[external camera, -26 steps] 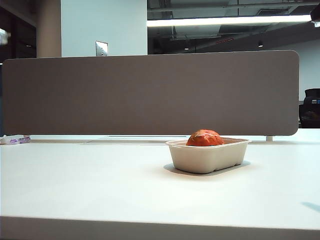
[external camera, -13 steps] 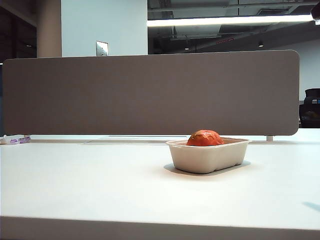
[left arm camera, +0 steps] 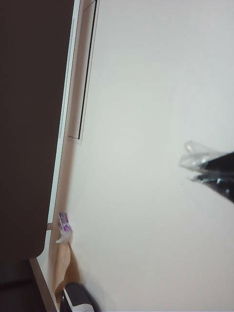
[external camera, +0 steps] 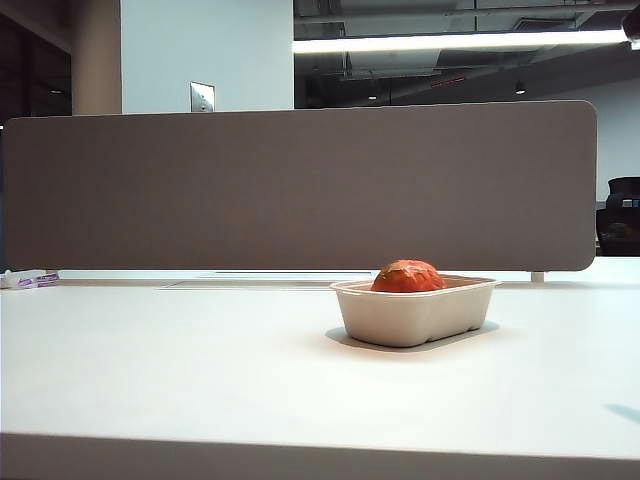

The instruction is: Pick up the orange and place it into the paper lunchbox.

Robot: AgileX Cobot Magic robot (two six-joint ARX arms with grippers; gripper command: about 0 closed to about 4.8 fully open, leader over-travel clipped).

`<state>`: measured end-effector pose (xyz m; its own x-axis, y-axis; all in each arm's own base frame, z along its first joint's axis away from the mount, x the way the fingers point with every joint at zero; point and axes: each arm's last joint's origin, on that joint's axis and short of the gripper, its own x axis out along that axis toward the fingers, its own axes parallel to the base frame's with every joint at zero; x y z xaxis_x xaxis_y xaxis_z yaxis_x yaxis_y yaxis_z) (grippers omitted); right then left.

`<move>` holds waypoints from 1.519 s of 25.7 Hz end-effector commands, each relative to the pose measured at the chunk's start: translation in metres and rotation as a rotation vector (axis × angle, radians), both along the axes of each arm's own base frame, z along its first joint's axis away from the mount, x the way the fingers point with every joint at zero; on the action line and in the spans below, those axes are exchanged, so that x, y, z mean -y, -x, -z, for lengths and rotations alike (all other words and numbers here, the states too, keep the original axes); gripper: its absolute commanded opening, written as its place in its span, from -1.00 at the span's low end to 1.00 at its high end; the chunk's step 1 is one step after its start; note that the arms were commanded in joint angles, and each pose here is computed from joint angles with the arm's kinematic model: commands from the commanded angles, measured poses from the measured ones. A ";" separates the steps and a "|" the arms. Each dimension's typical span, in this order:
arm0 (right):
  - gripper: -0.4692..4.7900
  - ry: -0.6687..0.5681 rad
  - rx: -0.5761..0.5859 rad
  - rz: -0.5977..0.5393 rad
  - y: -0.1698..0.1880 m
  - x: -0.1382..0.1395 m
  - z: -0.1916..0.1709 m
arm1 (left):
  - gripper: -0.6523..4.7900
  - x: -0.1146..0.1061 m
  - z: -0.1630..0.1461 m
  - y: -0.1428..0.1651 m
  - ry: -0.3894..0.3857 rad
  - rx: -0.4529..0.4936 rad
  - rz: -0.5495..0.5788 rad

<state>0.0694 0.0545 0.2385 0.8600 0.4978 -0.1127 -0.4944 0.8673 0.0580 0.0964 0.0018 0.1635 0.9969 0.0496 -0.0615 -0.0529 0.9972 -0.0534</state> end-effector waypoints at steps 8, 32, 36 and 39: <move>-0.82 -0.014 0.011 0.001 0.000 0.000 -0.002 | -0.78 0.010 0.005 -0.001 -0.085 0.003 0.082; -0.82 -0.014 0.024 0.206 -0.008 0.012 0.025 | -0.78 0.009 0.005 -0.001 -0.085 0.002 0.080; -0.82 -0.045 0.067 0.338 -0.017 0.025 0.054 | -0.78 0.009 0.005 -0.001 -0.084 0.002 0.080; -0.82 -0.057 0.084 0.348 -0.021 0.030 0.063 | -0.78 0.009 0.005 -0.001 -0.084 0.001 0.079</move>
<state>0.0900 0.0244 0.1719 0.9873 0.1410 -0.0730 -0.1359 0.9882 0.0708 0.0972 -0.0077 0.1583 0.9973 -0.0280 -0.0682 0.0302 0.9991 0.0310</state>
